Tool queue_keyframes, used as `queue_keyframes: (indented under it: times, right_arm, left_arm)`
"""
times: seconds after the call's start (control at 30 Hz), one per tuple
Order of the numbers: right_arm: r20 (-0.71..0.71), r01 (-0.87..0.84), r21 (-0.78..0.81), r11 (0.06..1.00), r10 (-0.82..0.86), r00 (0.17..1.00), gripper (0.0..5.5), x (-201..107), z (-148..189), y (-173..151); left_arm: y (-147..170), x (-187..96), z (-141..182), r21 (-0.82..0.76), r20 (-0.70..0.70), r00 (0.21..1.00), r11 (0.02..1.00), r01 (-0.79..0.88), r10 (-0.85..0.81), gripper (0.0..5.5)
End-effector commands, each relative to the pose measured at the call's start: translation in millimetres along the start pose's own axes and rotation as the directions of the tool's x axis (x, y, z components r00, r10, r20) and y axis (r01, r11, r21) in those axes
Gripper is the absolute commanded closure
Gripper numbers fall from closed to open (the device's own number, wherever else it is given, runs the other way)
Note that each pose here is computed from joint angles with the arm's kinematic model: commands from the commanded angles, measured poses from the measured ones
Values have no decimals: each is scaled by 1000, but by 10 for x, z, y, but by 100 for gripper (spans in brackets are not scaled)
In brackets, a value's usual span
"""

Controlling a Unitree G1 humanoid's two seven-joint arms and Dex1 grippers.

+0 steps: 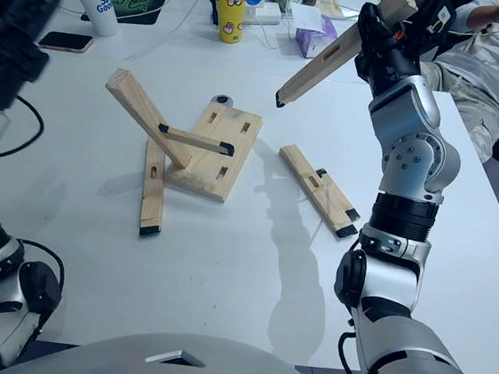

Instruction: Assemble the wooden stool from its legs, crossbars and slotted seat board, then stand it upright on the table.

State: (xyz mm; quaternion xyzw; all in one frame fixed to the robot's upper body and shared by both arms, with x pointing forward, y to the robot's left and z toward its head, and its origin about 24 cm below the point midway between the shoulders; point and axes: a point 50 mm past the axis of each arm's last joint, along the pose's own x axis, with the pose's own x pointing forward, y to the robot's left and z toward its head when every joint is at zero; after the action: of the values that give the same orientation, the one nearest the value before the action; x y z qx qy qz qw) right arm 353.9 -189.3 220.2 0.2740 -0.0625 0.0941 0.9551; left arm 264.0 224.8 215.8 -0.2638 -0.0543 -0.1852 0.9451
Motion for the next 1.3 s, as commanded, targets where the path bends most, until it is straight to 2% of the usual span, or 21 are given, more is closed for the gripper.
queue_keyframes:
  times: [0.03,0.37,0.8,1.07,1.3]
  right_arm:
    - [-3,-6,-1,1000,6,1000,448,-24,-14,3]
    - [-10,-10,0,1000,10,1000,448,-27,-27,17]
    - [-11,-17,-12,1000,16,1000,448,-50,-59,55]
    - [-15,-17,-8,1000,17,1000,448,-69,-116,82]
    - [-14,-21,-8,1000,21,1000,448,-72,-129,101]
  left_arm:
    - [28,-55,-155,107,-125,990,993,-54,67,206]
    - [-60,-58,-326,141,-194,980,990,-27,54,206]
    - [-34,-63,-578,248,-279,953,968,-47,118,206]
    - [-197,113,-571,226,-209,975,974,-27,76,323]
    - [-169,185,-635,221,-206,971,972,-76,123,417]
